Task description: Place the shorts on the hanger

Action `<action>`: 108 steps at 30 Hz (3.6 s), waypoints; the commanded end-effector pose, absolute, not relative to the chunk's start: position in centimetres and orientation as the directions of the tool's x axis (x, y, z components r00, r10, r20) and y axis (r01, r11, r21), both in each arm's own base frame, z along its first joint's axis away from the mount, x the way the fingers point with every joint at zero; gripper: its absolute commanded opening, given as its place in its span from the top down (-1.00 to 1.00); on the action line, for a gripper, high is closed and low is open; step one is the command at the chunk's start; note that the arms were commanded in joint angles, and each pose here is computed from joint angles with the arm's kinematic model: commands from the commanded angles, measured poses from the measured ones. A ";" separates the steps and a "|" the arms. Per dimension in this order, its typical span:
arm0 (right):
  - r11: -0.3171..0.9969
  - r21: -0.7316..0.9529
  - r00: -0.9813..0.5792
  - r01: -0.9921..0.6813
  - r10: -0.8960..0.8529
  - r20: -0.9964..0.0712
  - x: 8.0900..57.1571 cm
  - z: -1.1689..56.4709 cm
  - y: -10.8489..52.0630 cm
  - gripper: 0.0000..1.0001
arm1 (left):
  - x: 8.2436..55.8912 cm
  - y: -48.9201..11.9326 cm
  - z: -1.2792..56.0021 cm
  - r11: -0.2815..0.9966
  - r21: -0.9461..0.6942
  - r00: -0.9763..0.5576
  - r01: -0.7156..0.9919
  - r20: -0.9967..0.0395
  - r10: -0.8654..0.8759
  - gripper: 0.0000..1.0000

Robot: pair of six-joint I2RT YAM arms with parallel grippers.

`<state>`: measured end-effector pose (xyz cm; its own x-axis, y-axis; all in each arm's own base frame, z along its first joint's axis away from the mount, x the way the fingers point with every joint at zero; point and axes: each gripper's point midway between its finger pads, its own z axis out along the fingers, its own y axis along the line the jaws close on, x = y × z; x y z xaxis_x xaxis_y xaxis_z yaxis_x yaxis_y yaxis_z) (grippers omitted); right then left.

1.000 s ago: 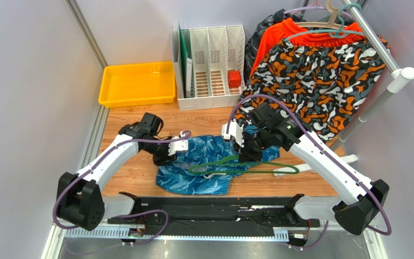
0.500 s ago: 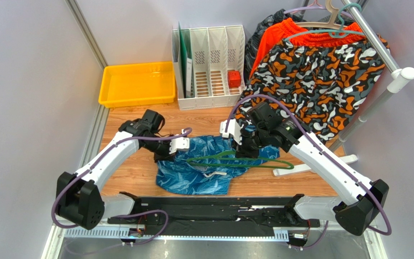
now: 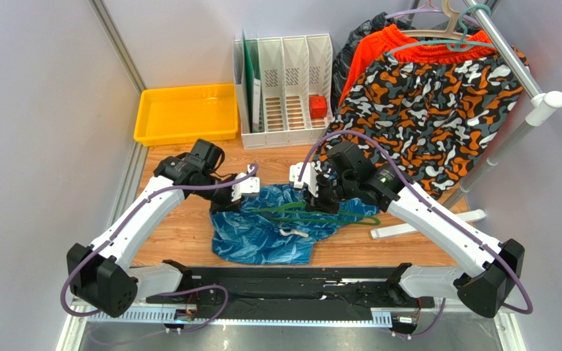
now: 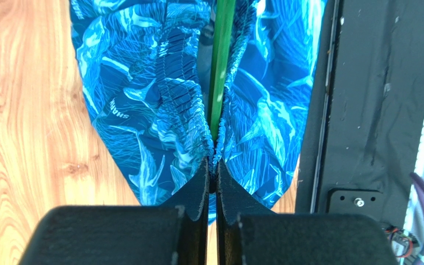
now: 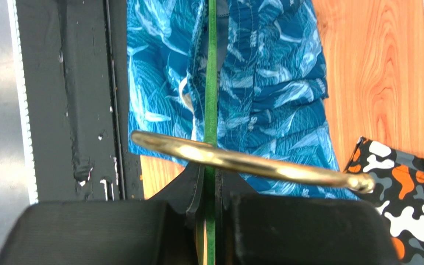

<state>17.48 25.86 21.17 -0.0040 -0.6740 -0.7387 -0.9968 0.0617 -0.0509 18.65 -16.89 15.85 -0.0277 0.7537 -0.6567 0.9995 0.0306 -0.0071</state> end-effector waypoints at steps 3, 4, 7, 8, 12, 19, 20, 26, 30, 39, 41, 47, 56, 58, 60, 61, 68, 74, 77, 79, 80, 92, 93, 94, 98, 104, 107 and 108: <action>0.051 -0.090 0.050 -0.995 -0.527 -0.848 18.5 23.9 29.2 1.00 | 17.9 -18.7 19.5 0.012 0.018 0.004 1.000 -0.723 0.691 1.00; 0.047 -0.100 0.063 -0.994 -0.506 -0.860 18.7 24.2 29.7 1.00 | 17.7 -18.9 19.7 0.004 0.022 0.013 1.000 -0.726 0.688 1.00; 0.025 -0.105 0.082 -0.994 -0.461 -0.884 18.6 24.9 30.5 1.00 | 17.5 -19.0 20.2 0.013 0.021 0.006 1.000 -0.732 0.682 1.00; 0.016 -0.097 0.080 -0.995 -0.455 -0.887 18.4 24.7 30.7 1.00 | 17.6 -19.1 20.3 0.020 0.020 0.001 1.000 -0.733 0.680 0.98; -0.019 -0.095 0.094 -0.995 -0.418 -0.904 17.6 24.9 30.9 1.00 | 18.3 -18.6 20.3 0.083 0.043 -0.026 0.996 -0.723 0.690 0.80; -0.012 -0.130 0.124 -0.991 -0.399 -0.908 17.3 25.5 30.4 1.00 | 18.2 -16.7 19.0 0.053 0.076 0.012 0.996 -0.667 0.745 -0.16; -0.015 -0.133 0.128 -0.991 -0.393 -0.910 17.2 25.6 30.4 1.00 | 18.5 -16.8 19.0 0.050 0.099 0.030 0.994 -0.672 0.740 -0.18; -0.056 -0.168 0.177 -0.984 -0.360 -0.916 16.7 26.5 30.6 1.00 | 19.4 -17.6 18.5 0.046 0.133 0.060 0.990 -0.696 0.715 -0.31; -0.056 -0.183 0.191 -0.981 -0.350 -0.917 17.1 26.8 31.0 1.00 | 19.0 -18.9 18.6 0.041 0.068 0.022 0.997 -0.728 0.685 -0.06; 0.135 -0.180 0.105 -0.974 -0.437 -0.893 18.2 27.3 28.0 -0.37 | 20.9 -18.4 17.7 0.210 -0.086 -0.200 0.974 -0.762 0.616 1.00; 0.171 -0.201 0.112 -0.965 -0.425 -0.898 17.6 27.7 26.7 -0.79 | 21.2 -18.1 17.6 0.223 -0.092 -0.213 0.970 -0.763 0.610 1.00; 0.370 -0.213 0.067 -0.904 -0.368 -0.927 16.6 28.1 22.3 -0.91 | 22.7 -17.9 17.3 0.287 -0.162 -0.303 0.944 -0.769 0.563 1.00; 0.452 -0.313 0.055 -0.835 -0.499 -0.865 19.6 19.3 21.5 -0.62 | 25.0 -17.8 16.4 0.368 -0.334 -0.484 0.868 -0.737 0.473 1.00; 0.413 -0.341 0.086 -0.844 -0.523 -0.848 19.1 17.0 22.1 -0.64 | 25.1 -17.8 16.2 0.375 -0.353 -0.503 0.857 -0.727 0.467 1.00; 0.387 -0.398 0.164 -0.832 -0.513 -0.842 19.0 16.6 23.3 -0.66 | 25.1 -17.6 15.9 0.383 -0.367 -0.521 0.848 -0.716 0.465 1.00; 0.368 -0.413 0.186 -0.833 -0.517 -0.835 18.8 16.3 23.7 -0.68 | 25.1 -17.5 15.9 0.383 -0.374 -0.526 0.845 -0.713 0.464 1.00; 0.338 -0.491 0.225 -0.803 -0.591 -0.775 19.7 13.2 25.8 -0.68 | 25.1 -17.1 15.8 0.386 -0.395 -0.545 0.834 -0.705 0.455 1.00; 0.247 -0.538 0.248 -0.806 -0.684 -0.686 20.6 9.8 26.5 -0.66 | 25.0 -17.3 16.2 0.372 -0.406 -0.544 0.835 -0.714 0.441 1.00; 0.221 -0.584 0.275 -0.781 -0.718 -0.639 21.4 8.8 26.3 -0.65 | 25.0 -17.2 16.1 0.367 -0.403 -0.538 0.838 -0.716 0.444 1.00; 0.229 -0.603 0.269 -0.764 -0.737 -0.620 22.1 8.6 26.1 -0.59 | 24.8 -17.2 15.9 0.362 -0.405 -0.537 0.840 -0.716 0.446 1.00; 0.258 -0.604 0.242 -0.754 -0.745 -0.622 22.7 8.7 25.8 -0.57 | 24.8 -17.2 16.0 0.359 -0.399 -0.531 0.844 -0.719 0.448 1.00; 0.345 -0.657 0.160 -0.670 -0.797 -0.582 27.5 7.6 22.8 -0.41 | 25.0 -16.4 15.5 0.377 -0.452 -0.583 0.808 -0.704 0.407 1.00; 0.331 -0.666 0.161 -0.669 -0.809 -0.565 27.8 7.0 22.7 -0.44 | 25.1 -16.3 15.4 0.381 -0.462 -0.593 0.801 -0.699 0.400 1.00; 0.346 -0.675 0.164 -0.652 -0.805 -0.570 28.3 7.3 22.9 -0.47 | 25.1 -16.3 15.2 0.378 -0.478 -0.605 0.793 -0.693 0.393 1.00; 0.423 -0.655 0.096 -0.626 -0.792 -0.602 31.2 8.2 22.8 -0.46 | 25.1 -16.4 15.2 0.373 -0.504 -0.624 0.779 -0.681 0.382 1.00; 0.561 -0.503 -0.103 -0.658 -0.729 -0.677 32.6 9.7 20.6 1.00 | 25.2 -15.0 16.1 0.416 -0.459 -0.606 0.785 -0.707 0.365 1.00; 0.617 -0.400 -0.182 -0.678 -0.668 -0.721 31.6 10.8 19.2 1.00 | 25.6 -13.5 16.7 0.449 -0.425 -0.591 0.786 -0.730 0.344 1.00; 0.621 -0.363 -0.215 -0.695 -0.661 -0.719 30.9 10.6 19.0 1.00 | 25.6 -13.1 17.1 0.447 -0.393 -0.561 0.804 -0.750 0.350 1.00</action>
